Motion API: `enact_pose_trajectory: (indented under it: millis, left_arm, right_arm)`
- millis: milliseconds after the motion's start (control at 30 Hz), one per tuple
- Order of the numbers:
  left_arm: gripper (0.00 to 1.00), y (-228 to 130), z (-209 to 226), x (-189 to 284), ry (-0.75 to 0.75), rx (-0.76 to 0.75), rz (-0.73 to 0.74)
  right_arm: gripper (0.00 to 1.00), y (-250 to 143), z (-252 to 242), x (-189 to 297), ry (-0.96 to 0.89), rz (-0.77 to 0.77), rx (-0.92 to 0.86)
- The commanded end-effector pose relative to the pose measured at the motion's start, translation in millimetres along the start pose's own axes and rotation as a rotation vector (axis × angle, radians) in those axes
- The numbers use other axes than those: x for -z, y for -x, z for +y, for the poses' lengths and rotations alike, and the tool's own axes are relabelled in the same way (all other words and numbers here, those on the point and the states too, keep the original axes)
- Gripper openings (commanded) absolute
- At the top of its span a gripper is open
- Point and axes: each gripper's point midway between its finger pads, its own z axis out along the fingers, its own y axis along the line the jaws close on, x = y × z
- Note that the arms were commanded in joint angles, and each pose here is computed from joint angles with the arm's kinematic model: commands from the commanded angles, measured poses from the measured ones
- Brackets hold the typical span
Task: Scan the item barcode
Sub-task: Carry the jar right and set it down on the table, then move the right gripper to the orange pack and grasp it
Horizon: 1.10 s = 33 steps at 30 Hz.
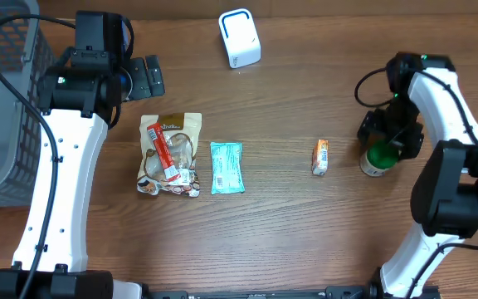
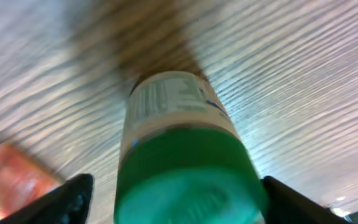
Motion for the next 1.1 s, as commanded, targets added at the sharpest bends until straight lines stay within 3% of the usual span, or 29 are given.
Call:
enact_pose_trajectory:
  millis: [0, 67, 133, 300, 533, 933, 1067]
  left_arm:
    - [1.00, 4, 1, 3, 0.006, 0.016, -0.014]
    - [1.00, 4, 1, 3, 0.006, 0.016, -0.014]
    - [1.00, 4, 1, 3, 0.006, 0.016, -0.014]
    - [1.00, 4, 1, 3, 0.006, 0.016, -0.014]
    - [1.00, 4, 1, 3, 0.006, 0.016, -0.014]
    - [1.00, 4, 1, 3, 0.006, 0.016, -0.014]
    - [1.00, 4, 1, 3, 0.006, 0.016, -0.014]
  right_arm:
    - [0.68, -11, 25, 53, 0.186, -0.089, 0.119]
    - [0.54, -24, 43, 68, 0.303, -0.089, 0.182]
    - [0.49, -33, 53, 75, 0.359, -0.082, 0.227]
    - [0.50, -43, 61, 70, 0.353, -0.059, 0.259]
    - [0.40, -53, 82, 40, 0.337, -0.042, 0.323]
    - [0.47, -61, 111, -14, 0.342, -0.072, 0.396]
    - [0.49, -76, 127, -18, 0.423, -0.028, 0.429]
